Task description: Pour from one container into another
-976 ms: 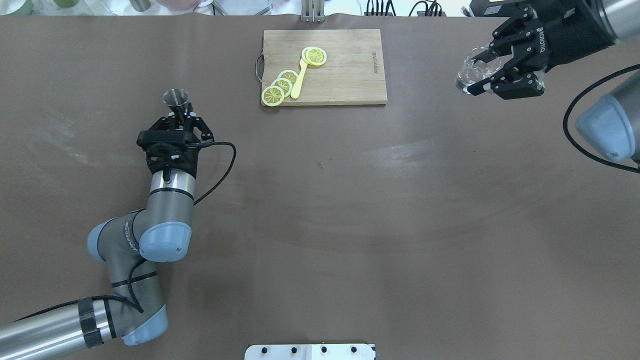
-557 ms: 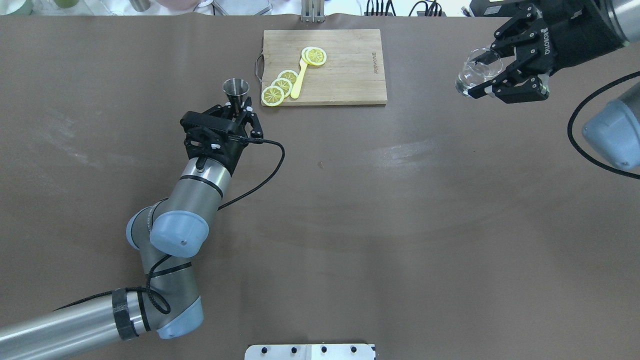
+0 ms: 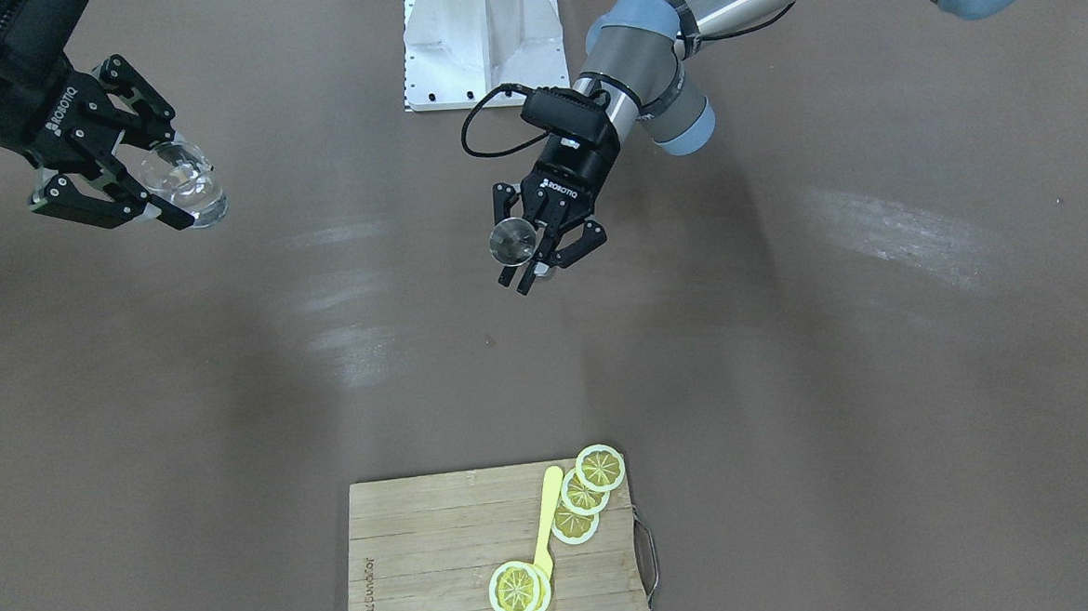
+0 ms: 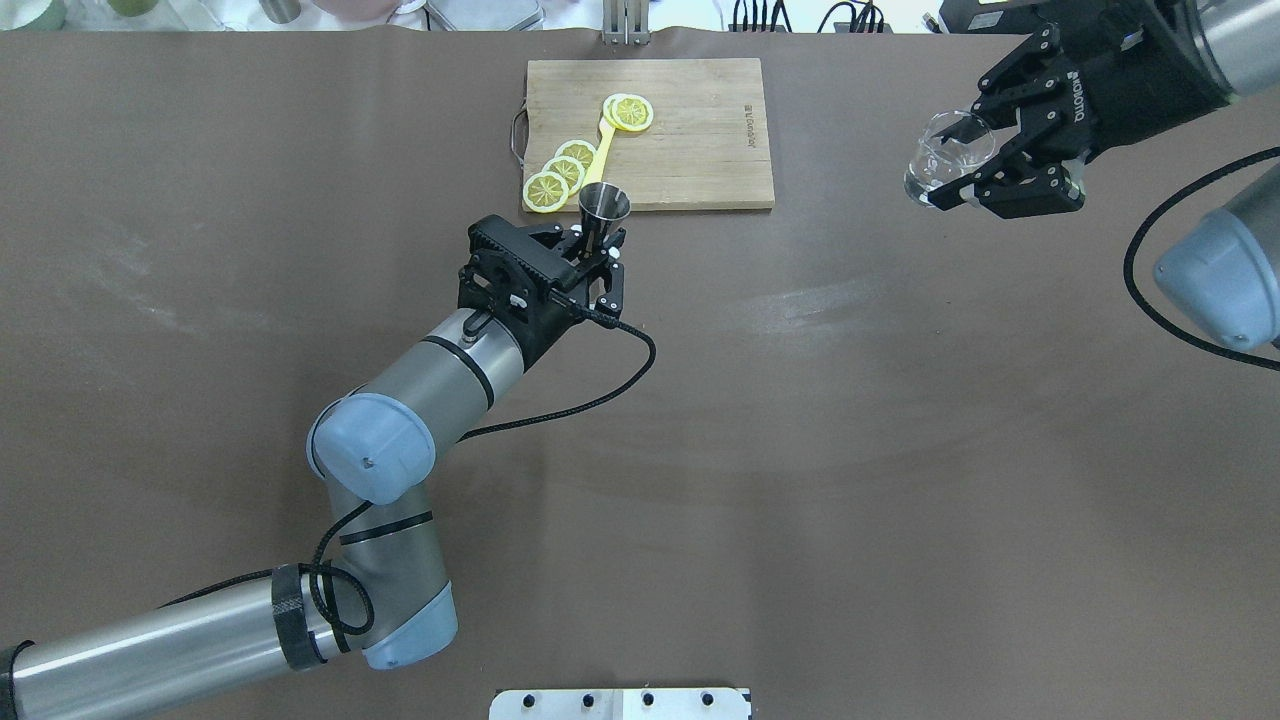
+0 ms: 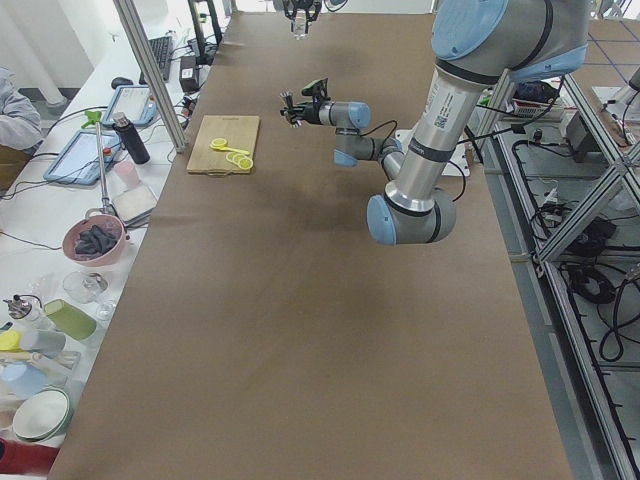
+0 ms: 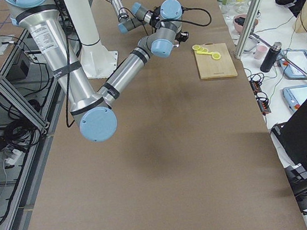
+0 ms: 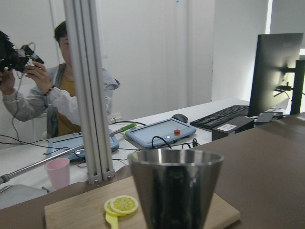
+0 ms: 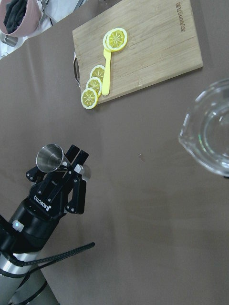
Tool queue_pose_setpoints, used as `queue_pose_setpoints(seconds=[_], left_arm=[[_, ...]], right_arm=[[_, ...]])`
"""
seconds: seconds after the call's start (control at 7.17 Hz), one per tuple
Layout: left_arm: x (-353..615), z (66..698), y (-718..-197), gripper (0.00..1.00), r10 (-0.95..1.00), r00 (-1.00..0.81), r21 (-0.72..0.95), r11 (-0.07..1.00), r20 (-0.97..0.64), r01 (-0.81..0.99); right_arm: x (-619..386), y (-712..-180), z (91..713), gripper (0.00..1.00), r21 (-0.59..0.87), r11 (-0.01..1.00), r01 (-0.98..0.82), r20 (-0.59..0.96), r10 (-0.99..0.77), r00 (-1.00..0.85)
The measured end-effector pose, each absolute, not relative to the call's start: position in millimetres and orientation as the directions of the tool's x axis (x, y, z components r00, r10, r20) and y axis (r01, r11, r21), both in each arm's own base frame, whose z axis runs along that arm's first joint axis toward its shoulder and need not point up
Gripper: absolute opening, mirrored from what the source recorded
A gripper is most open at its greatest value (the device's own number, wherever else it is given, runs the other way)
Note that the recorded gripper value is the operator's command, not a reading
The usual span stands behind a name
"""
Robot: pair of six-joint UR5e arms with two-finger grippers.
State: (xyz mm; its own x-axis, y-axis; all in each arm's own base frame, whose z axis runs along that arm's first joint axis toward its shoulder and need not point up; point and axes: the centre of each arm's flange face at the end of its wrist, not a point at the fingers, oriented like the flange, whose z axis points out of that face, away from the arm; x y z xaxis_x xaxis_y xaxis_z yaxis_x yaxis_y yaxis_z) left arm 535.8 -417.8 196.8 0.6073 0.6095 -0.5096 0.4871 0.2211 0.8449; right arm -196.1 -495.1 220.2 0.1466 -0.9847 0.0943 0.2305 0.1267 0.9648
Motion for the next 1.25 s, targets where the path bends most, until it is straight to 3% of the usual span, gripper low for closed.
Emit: queue_pose_setpoints(seconds=[0.7, 1.25], left_arm=[[561, 130, -432, 0.00, 0.702, 0.547, 0.851, 0.165, -0.456, 0.499], [570, 123, -436, 0.00, 0.702, 0.535, 0.838, 0.166, -0.470, 0.520]], right_arm=[[-230, -495, 173, 0.00, 0.930, 0.072, 0.359, 0.017, -0.988, 0.154], [-253, -491, 149, 0.00, 0.916, 0.019, 0.401, -0.030, -0.993, 0.114]])
